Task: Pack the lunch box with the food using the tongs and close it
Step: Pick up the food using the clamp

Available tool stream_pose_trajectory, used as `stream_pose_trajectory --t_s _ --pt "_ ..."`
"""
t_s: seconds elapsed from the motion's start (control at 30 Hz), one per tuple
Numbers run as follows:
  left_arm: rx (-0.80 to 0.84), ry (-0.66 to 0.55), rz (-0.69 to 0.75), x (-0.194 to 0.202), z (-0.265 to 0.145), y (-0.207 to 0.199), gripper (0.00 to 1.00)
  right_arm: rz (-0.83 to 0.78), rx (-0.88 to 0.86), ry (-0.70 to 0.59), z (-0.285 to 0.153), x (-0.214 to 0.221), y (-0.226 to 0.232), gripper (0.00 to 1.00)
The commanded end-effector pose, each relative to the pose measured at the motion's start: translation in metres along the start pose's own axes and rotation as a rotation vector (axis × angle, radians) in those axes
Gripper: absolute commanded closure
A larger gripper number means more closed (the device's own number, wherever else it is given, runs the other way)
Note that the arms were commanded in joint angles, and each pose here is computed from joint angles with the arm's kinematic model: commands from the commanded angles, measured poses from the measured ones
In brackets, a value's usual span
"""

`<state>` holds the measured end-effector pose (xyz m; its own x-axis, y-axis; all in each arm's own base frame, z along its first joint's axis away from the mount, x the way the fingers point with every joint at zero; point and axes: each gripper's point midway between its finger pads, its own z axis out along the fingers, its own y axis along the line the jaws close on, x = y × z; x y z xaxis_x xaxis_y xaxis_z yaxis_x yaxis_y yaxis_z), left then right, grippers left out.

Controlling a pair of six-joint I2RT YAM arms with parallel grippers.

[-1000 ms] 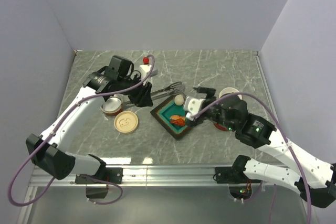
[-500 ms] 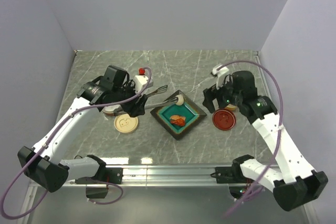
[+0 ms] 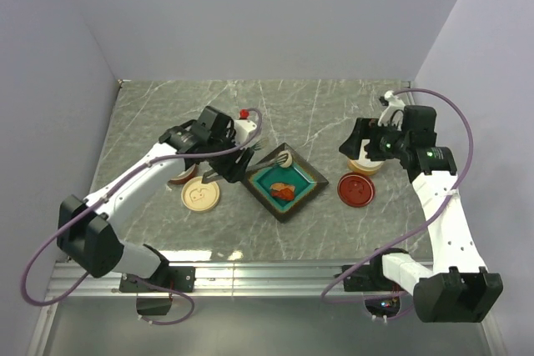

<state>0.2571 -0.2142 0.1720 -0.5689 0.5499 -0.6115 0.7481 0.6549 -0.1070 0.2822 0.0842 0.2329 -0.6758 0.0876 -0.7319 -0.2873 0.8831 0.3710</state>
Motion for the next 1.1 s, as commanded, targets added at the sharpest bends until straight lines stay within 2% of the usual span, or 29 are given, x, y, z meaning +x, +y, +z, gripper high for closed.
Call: stream_pose_trajectory --t_s 0.0,0.27,1.07 --pt "-0.038 -0.037 -0.064 -0.016 0.016 0.001 0.36 0.051 -0.019 -0.108 -0.016 -0.03 0.004 0.05" --pt "-0.039 0.019 -0.169 -0.024 0.039 0.0 0.37 0.06 -0.033 -0.148 -0.022 -0.039 0.002 0.05" --pt "-0.018 0.076 -0.061 -0.029 0.077 -0.017 0.45 0.033 -0.047 -0.147 -0.018 -0.042 -0.001 0.05"
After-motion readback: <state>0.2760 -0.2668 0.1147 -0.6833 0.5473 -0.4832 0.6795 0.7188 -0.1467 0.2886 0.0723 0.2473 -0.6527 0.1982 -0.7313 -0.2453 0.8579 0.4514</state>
